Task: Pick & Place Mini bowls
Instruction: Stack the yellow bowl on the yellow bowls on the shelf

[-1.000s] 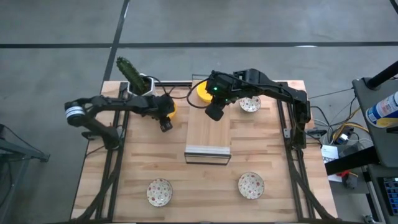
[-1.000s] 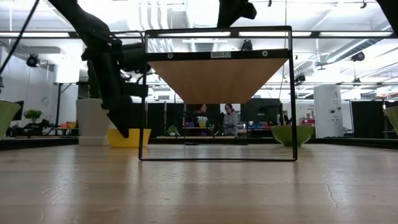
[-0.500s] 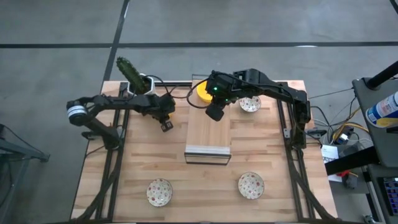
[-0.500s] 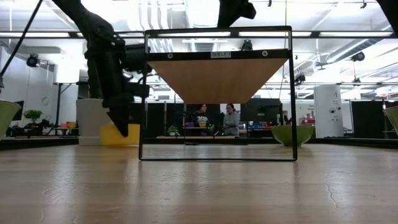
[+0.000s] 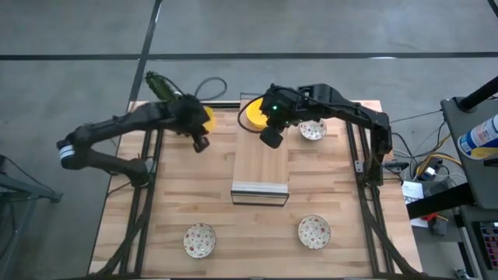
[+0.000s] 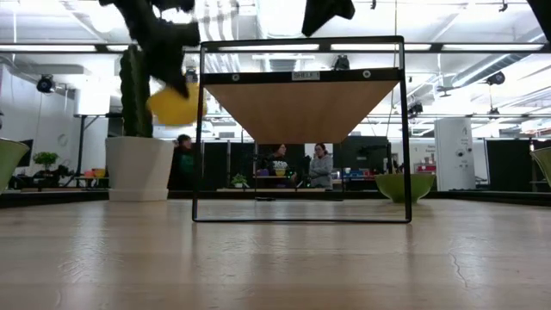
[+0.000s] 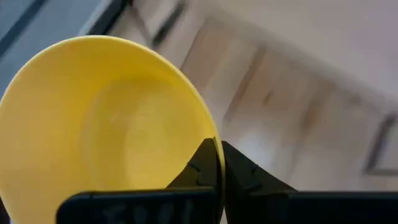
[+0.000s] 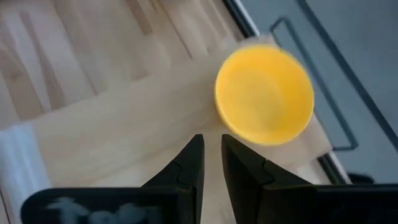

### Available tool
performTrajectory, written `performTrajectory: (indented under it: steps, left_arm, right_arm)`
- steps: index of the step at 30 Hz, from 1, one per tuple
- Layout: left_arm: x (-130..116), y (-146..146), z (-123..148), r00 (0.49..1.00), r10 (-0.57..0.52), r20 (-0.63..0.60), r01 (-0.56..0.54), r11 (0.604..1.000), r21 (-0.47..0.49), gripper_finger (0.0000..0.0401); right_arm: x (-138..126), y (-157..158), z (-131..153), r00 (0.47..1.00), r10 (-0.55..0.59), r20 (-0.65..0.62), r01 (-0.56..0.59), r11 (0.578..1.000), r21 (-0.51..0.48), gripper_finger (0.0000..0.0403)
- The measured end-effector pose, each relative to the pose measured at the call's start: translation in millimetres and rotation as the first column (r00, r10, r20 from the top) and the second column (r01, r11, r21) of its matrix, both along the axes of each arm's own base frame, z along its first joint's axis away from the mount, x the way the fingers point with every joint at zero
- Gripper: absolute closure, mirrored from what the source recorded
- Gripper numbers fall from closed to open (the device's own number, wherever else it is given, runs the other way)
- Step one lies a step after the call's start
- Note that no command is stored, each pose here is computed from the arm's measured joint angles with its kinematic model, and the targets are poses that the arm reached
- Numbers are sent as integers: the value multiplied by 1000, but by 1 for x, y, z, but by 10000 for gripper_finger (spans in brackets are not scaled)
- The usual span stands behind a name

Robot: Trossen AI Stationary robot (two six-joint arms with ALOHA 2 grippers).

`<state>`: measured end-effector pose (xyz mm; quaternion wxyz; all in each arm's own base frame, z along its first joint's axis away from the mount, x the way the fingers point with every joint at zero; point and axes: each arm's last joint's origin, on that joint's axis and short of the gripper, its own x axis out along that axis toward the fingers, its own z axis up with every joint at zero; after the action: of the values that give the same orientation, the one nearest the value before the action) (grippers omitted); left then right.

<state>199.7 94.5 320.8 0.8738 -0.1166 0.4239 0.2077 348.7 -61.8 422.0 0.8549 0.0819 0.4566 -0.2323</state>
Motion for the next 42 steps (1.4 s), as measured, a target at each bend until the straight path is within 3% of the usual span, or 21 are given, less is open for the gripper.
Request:
performTrajectory:
  steps: [7,14,19,27,36,42]
  left_arm:
    - [1,-4,60,985,-18,172,15,1000,19,401]
    - [24,-8,97,961,-121,248,112,992,52,401]
    - [48,-5,104,955,-195,225,177,979,97,401]
    - [88,9,99,954,-250,166,229,964,136,401]
    - [132,25,94,947,-294,133,270,947,173,401]
    - [161,36,82,941,-328,83,307,931,196,401]
  right_arm:
    - [-2,4,24,973,141,182,-139,990,-24,351]
    - [-11,10,44,880,283,382,-290,956,-41,351]
    - [-24,19,52,782,365,505,-380,922,-78,351]
    - [-57,28,47,664,403,630,-376,908,-185,351]
    - [-92,34,27,603,337,723,-346,927,-144,351]
    - [-101,36,5,585,293,756,-336,936,-103,351]
